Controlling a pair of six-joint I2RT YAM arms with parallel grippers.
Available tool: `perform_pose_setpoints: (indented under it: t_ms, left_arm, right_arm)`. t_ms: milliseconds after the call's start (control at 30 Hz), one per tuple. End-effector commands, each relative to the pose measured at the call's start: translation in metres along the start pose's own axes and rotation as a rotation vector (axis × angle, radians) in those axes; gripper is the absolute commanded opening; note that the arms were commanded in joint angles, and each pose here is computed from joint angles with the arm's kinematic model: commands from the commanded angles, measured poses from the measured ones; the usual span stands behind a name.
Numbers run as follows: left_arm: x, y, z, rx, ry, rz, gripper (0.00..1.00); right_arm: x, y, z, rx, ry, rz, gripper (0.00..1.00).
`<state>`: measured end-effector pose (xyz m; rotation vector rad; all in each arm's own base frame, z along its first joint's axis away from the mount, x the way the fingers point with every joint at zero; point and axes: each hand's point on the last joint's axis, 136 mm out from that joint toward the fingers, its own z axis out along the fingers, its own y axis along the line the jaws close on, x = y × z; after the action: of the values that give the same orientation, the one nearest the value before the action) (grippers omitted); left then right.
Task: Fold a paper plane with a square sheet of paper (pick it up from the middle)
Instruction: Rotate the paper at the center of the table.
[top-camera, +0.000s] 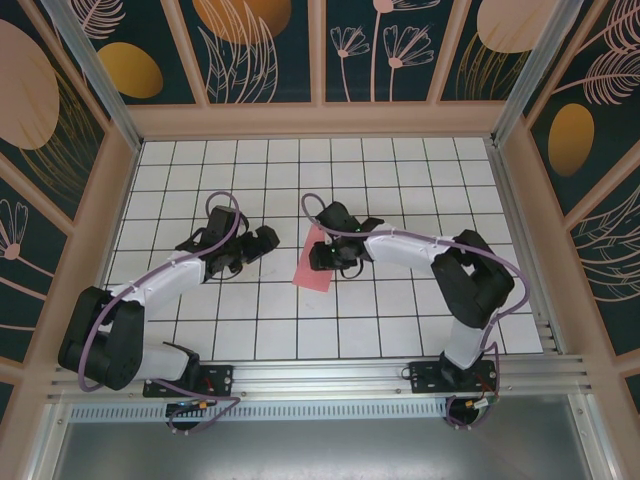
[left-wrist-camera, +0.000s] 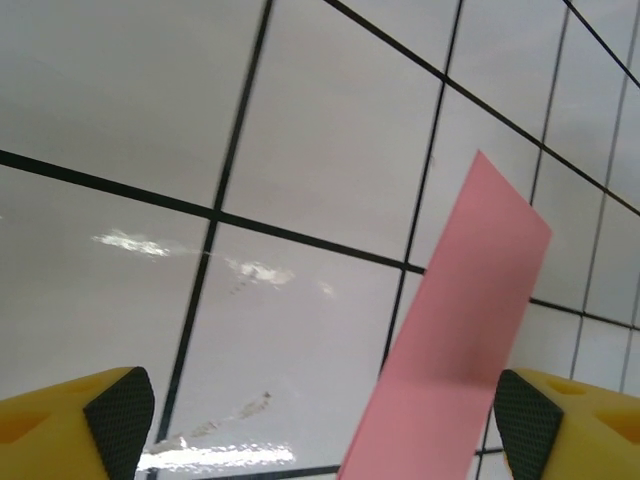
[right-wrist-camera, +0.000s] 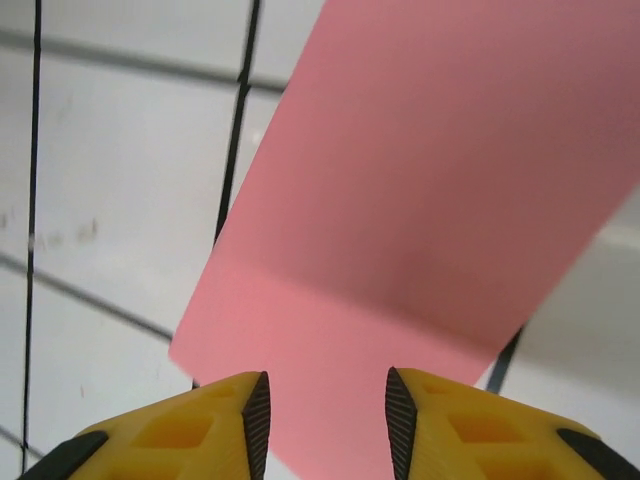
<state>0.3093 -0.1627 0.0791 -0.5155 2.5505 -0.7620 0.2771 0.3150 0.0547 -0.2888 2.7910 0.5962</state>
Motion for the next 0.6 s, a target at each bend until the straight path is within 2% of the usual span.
perform_pose_setpoints:
  t_ms: [0, 200, 400, 567]
  left_arm:
    - [0.017, -0.016, 0.003, 0.105, 0.074, 0.011, 0.88]
    - [0.036, -0.033, 0.014, 0.154, 0.153, 0.04, 0.81]
    - [0.053, -0.047, 0.027, 0.192, 0.222, 0.056, 0.8]
    - [0.065, -0.053, 0.036, 0.194, 0.264, 0.068, 0.78]
  right_arm:
    - [-0.027, -0.008, 0.001, 0.064, -0.097, 0.157, 0.42]
    - [-0.047, -0.036, 0.018, 0.194, -0.126, 0.289, 0.47]
    - [-0.052, -0.042, 0.036, 0.198, -0.1, 0.276, 0.48]
    - [-0.038, -0.051, 0.05, 0.179, -0.042, 0.286, 0.47]
